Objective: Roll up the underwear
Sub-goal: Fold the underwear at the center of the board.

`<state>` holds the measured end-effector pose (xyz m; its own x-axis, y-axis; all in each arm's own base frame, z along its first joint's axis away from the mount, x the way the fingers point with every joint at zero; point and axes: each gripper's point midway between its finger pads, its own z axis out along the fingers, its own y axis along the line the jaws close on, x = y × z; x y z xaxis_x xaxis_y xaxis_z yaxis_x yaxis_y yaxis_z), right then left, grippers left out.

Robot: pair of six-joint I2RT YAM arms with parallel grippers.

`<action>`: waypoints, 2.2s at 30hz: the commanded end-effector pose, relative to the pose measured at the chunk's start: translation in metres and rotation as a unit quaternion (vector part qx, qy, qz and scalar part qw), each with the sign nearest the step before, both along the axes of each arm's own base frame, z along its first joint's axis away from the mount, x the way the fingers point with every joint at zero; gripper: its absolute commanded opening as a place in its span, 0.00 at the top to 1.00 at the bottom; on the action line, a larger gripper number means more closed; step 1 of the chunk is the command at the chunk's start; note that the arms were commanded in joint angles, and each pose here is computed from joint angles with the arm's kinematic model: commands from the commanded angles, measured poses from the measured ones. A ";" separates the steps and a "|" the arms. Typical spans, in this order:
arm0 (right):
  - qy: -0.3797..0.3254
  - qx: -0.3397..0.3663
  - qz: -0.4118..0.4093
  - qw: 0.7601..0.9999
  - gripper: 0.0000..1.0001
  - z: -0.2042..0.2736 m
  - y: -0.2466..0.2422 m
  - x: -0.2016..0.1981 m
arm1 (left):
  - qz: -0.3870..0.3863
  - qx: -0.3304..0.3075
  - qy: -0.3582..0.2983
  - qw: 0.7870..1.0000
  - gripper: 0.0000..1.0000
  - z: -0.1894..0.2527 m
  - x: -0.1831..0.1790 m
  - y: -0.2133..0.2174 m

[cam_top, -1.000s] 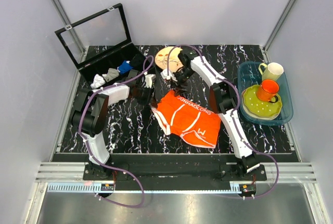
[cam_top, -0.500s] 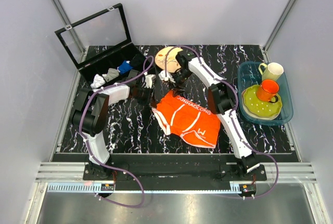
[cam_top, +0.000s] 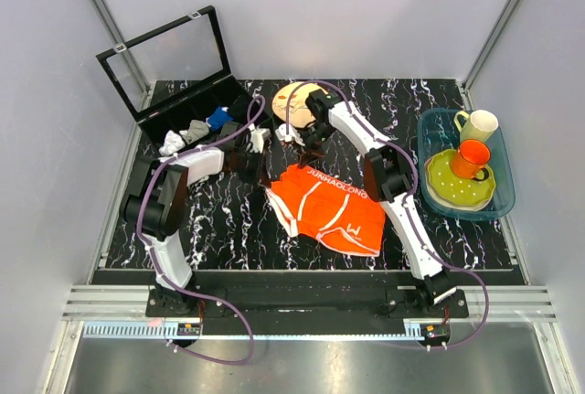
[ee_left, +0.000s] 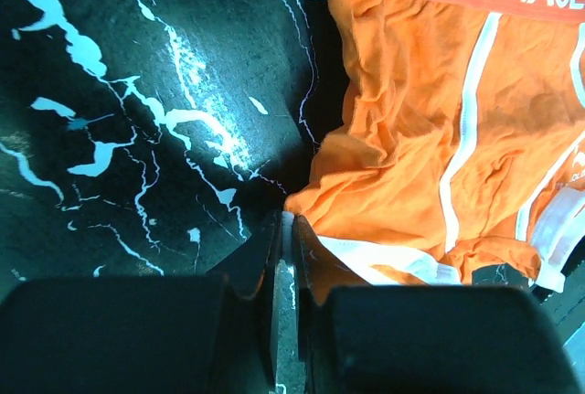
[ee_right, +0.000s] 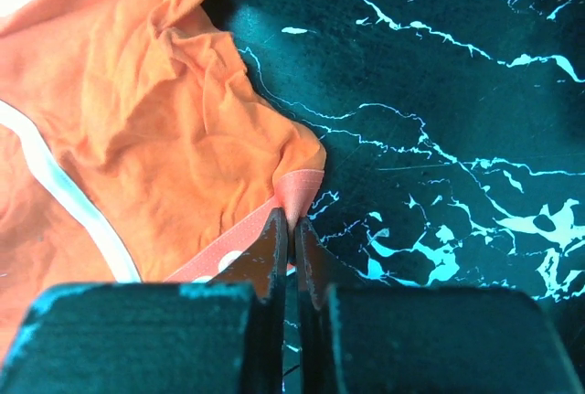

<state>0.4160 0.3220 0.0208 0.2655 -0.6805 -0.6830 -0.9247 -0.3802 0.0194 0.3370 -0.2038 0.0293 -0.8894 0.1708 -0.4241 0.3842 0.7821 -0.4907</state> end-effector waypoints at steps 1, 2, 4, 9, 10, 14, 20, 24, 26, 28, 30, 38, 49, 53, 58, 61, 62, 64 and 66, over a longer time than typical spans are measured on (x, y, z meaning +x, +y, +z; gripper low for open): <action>-0.034 0.029 -0.036 0.998 0.99 0.063 -0.004 0.010 | -0.007 -0.046 -0.082 0.996 0.94 0.061 0.027 -0.008; -0.035 0.032 -0.045 0.998 0.99 0.068 -0.006 0.012 | -0.009 -0.049 -0.087 0.995 0.94 0.068 0.028 -0.009; -0.036 0.040 -0.060 0.997 1.00 0.083 -0.015 0.012 | -0.016 -0.061 -0.096 0.993 0.96 0.082 0.030 -0.013; -0.021 0.045 -0.092 0.995 1.00 0.092 -0.037 0.000 | -0.033 -0.086 -0.103 0.990 0.97 0.105 0.030 -0.024; -0.038 0.053 -0.096 0.993 1.00 0.108 -0.041 -0.002 | -0.037 -0.088 -0.100 0.990 0.97 0.107 0.028 -0.025; -0.067 0.056 -0.122 0.989 1.00 0.113 -0.064 -0.008 | -0.064 -0.104 -0.098 0.988 0.98 0.122 0.016 -0.040; -0.069 0.057 -0.146 0.985 1.00 0.109 -0.095 -0.041 | -0.139 -0.113 -0.082 0.980 1.00 0.131 -0.023 -0.080; -0.050 0.052 -0.157 0.985 1.00 0.094 -0.117 -0.073 | -0.193 -0.116 -0.059 0.972 1.00 0.127 -0.064 -0.113; -0.051 0.049 -0.159 0.985 1.00 0.089 -0.127 -0.087 | -0.212 -0.116 -0.047 0.969 1.00 0.124 -0.082 -0.125; -0.065 0.047 -0.163 0.983 1.00 0.092 -0.136 -0.092 | -0.220 -0.119 -0.038 0.967 1.00 0.123 -0.095 -0.132; -0.068 0.046 -0.171 0.982 1.00 0.090 -0.145 -0.100 | -0.232 -0.128 -0.031 0.964 1.00 0.125 -0.112 -0.146; -0.066 0.065 -0.185 0.978 0.99 0.087 -0.172 -0.130 | -0.252 -0.173 -0.025 0.952 1.00 0.139 -0.155 -0.181; -0.074 0.060 -0.193 0.977 0.98 0.085 -0.206 -0.152 | -0.267 -0.195 0.006 0.944 1.00 0.125 -0.183 -0.221; -0.066 0.051 -0.192 0.978 0.97 0.079 -0.215 -0.162 | -0.277 -0.201 0.018 0.939 1.00 0.117 -0.194 -0.236; -0.058 0.036 -0.189 0.980 0.96 0.069 -0.224 -0.173 | -0.288 -0.195 0.039 0.937 1.00 0.100 -0.205 -0.249; -0.056 0.030 -0.184 0.981 0.95 0.063 -0.226 -0.177 | -0.290 -0.193 0.050 0.936 1.00 0.092 -0.210 -0.255; -0.057 0.027 -0.196 0.979 0.95 0.061 -0.233 -0.175 | -0.288 -0.193 0.051 0.937 1.00 0.087 -0.209 -0.257; -0.055 0.024 -0.195 0.979 0.94 0.058 -0.235 -0.176 | -0.289 -0.191 0.057 0.936 1.00 0.082 -0.211 -0.259; -0.051 0.024 -0.195 0.979 0.93 0.055 -0.236 -0.176 | -0.284 -0.184 0.069 0.939 1.00 0.071 -0.212 -0.260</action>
<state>0.2404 0.0908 0.0751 0.0293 -0.7080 -0.7056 -0.9977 0.0227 -0.0641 0.1258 -0.4447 0.0892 -0.7604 0.5140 -0.3971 0.5942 0.3039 -0.7447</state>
